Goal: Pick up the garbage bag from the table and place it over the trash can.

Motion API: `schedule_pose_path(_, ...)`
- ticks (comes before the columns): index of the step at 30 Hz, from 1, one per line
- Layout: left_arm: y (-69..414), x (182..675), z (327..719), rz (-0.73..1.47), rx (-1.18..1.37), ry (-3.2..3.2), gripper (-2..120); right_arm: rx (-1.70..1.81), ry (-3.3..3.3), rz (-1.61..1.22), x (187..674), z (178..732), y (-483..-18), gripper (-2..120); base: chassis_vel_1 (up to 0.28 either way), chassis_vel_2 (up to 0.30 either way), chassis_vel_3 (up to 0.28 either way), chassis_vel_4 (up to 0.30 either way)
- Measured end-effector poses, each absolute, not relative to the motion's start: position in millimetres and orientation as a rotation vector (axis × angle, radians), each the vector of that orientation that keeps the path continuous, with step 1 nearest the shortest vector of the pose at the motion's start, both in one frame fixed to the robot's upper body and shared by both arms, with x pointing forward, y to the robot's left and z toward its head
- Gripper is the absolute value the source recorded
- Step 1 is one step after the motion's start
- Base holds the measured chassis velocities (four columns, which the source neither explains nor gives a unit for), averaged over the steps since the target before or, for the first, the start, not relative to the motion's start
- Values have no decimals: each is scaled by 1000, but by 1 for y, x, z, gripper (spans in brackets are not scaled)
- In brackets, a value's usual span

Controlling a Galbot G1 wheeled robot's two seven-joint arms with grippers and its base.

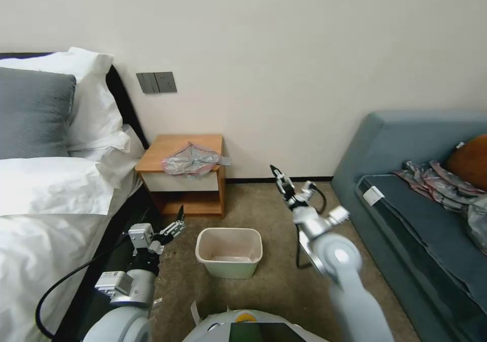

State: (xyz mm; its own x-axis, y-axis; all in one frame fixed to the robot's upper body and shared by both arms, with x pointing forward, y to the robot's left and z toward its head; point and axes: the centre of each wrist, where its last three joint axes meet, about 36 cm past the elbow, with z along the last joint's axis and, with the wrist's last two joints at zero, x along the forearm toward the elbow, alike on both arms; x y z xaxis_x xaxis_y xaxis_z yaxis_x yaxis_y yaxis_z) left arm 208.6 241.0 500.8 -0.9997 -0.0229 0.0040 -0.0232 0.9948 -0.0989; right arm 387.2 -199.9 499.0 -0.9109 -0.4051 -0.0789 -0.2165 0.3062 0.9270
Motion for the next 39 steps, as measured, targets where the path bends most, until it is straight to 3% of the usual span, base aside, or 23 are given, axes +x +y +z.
schedule_pose_path(7, 240, 211, 501, 183, 58, -3145, 100, 600, -2275, -1710, 466, 477, -163, 100, 0, 0, 0, 0)
schedule_pose_path(18, 237, 212, 502, 208, 74, -3150, 100, 617, -2068, -1784, 540, 439, -127, 100, 0, 0, 0, 0)
schedule_pose_path(36, 232, 210, 500, 181, 94, -3166, 100, 703, -2014, -1724, 598, 401, -99, 100, 0, 0, 0, 0)
schedule_pose_path(39, 230, 210, 500, 178, 97, -3170, 100, 713, -2027, -1717, 605, 395, -100, 91, 0, 0, 0, 0)
